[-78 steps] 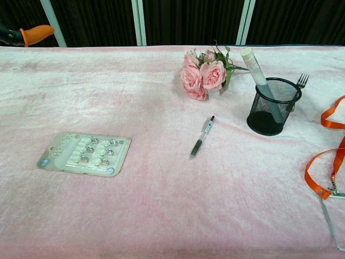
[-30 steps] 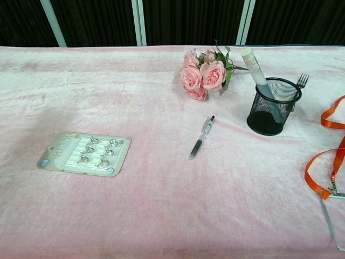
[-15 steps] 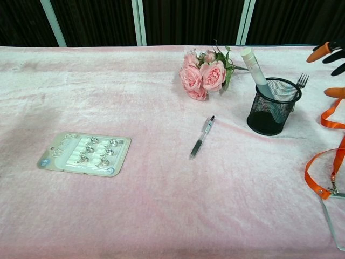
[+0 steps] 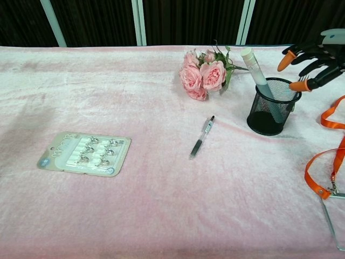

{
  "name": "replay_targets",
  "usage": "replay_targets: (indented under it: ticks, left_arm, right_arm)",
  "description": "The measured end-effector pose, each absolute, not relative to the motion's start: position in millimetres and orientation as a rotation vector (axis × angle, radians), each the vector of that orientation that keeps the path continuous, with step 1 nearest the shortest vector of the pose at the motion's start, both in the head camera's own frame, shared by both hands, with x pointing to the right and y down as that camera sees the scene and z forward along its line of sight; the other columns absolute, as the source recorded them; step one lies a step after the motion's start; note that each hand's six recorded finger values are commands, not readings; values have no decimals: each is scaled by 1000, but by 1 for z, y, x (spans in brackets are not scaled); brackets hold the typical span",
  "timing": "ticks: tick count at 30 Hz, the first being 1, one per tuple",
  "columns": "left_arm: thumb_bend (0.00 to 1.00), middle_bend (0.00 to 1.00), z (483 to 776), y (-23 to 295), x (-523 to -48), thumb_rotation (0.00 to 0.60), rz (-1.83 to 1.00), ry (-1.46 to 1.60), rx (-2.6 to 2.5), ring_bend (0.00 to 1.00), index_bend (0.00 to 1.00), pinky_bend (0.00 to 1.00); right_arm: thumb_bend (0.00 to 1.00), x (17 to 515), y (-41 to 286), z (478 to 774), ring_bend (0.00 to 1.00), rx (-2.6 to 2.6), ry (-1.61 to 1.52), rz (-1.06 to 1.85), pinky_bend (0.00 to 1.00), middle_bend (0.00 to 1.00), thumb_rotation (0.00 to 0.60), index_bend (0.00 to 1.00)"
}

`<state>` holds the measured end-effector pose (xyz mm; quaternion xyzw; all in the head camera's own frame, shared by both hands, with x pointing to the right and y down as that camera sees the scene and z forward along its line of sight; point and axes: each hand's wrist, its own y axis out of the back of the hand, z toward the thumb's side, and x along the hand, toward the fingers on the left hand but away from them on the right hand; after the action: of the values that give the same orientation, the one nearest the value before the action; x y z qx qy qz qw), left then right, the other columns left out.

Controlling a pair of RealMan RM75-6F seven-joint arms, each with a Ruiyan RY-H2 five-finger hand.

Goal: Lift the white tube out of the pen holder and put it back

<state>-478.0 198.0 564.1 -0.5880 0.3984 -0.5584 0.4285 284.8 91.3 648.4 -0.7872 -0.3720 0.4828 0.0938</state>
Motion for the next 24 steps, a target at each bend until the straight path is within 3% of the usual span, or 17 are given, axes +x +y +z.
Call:
replay_targets:
  ticks: [24]
  left_arm:
    - [354, 33, 562, 195, -486, 600, -1418, 1021, -1432, 0, 123, 19]
  right_arm:
    - [231, 250, 79, 678, 92, -2332, -1010, 1510, 174, 44, 600, 495]
